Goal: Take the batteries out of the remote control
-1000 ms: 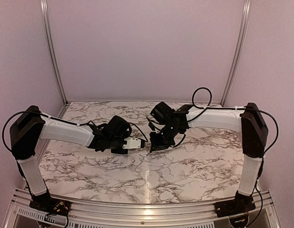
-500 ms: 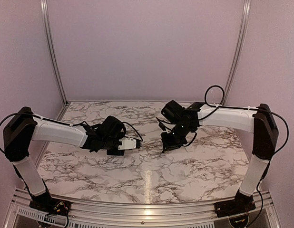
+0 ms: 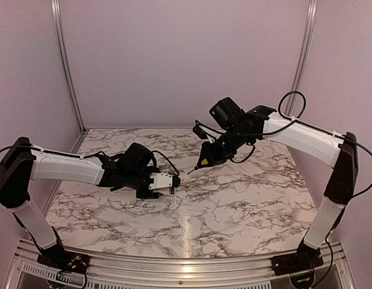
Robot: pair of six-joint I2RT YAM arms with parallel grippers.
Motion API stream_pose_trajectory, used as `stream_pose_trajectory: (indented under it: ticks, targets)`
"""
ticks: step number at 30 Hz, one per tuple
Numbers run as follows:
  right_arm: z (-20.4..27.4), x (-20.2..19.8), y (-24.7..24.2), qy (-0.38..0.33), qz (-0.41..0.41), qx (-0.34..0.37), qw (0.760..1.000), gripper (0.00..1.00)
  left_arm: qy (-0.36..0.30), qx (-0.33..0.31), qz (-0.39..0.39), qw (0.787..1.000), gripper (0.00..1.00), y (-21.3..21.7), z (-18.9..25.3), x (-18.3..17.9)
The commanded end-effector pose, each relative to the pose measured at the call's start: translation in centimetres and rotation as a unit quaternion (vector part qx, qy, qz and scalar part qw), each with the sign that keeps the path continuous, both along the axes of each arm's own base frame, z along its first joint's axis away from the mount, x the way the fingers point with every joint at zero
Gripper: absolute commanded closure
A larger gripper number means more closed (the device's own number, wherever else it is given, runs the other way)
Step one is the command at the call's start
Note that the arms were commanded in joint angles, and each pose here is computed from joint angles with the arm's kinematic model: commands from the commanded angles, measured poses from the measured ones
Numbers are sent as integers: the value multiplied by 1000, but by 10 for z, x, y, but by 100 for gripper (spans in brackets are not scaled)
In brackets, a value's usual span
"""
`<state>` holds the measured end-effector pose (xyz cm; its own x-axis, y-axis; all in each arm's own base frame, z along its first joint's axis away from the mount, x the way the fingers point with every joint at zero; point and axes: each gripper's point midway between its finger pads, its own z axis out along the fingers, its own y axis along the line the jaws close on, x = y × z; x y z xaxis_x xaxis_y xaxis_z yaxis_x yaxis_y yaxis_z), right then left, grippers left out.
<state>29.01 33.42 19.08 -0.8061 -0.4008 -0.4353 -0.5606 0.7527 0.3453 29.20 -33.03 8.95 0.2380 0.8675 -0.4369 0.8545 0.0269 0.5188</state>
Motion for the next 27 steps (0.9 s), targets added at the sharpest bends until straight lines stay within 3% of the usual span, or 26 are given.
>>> stream_pose_trajectory:
  ticks: [1, 9, 14, 20, 27]
  targets:
    - [18, -5, 15, -16, 76, 26, 997, 100, 42, -26, -57, 997, 100, -10, 6, -26]
    - [0, -31, 12, -53, 219, 6, 974, 100, 92, -17, -134, 987, 100, -15, 9, -54]
    - [-18, -60, 18, -124, 325, -9, 938, 100, 95, -3, -156, 983, 100, -14, 10, -59]
    - [-16, -54, 24, -210, 356, 9, 911, 100, 98, 10, -181, 978, 100, -14, 10, -64]
    - [-26, -54, 32, -263, 392, 28, 881, 100, 98, 17, -197, 975, 100, -13, 14, -66]
